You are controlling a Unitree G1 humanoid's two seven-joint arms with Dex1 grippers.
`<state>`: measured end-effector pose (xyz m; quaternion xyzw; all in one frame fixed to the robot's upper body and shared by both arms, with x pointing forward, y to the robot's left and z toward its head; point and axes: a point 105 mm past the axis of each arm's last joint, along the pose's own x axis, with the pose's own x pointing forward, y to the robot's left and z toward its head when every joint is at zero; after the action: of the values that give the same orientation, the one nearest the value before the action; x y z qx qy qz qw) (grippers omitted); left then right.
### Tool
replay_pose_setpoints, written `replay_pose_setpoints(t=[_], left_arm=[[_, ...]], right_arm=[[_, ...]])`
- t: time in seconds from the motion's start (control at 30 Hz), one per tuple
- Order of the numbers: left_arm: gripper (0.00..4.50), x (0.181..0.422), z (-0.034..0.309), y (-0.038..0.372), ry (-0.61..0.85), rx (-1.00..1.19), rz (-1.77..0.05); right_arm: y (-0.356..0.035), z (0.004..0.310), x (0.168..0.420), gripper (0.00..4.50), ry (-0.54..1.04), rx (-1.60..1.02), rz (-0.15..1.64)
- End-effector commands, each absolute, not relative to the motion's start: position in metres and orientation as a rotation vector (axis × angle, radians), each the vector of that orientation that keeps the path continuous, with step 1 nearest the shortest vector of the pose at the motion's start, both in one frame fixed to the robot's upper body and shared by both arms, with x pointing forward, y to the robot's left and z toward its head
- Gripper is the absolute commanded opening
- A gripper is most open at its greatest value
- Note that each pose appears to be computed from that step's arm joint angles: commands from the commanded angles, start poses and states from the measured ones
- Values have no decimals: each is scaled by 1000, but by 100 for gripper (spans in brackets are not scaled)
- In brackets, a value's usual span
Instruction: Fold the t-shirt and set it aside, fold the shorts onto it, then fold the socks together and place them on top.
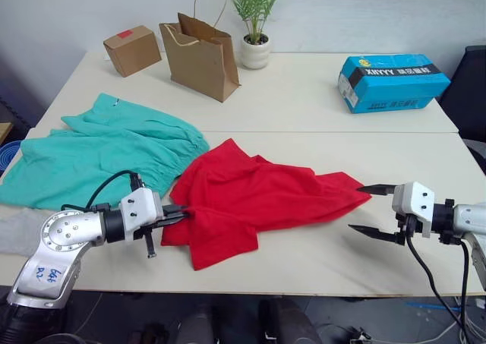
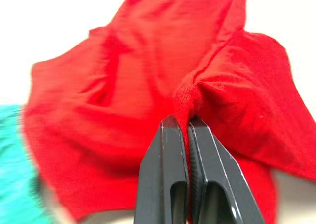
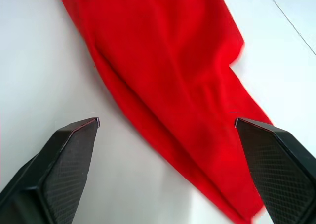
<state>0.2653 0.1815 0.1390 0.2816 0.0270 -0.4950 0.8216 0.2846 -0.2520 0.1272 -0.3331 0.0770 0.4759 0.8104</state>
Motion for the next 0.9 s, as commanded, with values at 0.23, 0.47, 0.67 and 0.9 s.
replay_pose_setpoints(t=[0.23, 0.47, 0.67, 0.9], left_arm=[[2, 288, 158, 207, 54, 703, -934], [2, 288, 154, 215, 128, 613, -903], [2, 285, 146, 211, 152, 596, -916], [0, 283, 143, 212, 167, 586, -915]], right_arm=[[-240, 135, 281, 450, 85, -768, 1116], [-221, 142, 266, 450, 30, -744, 1216], [-211, 136, 278, 450, 67, -776, 1126], [-209, 131, 280, 254, 57, -838, 1105]])
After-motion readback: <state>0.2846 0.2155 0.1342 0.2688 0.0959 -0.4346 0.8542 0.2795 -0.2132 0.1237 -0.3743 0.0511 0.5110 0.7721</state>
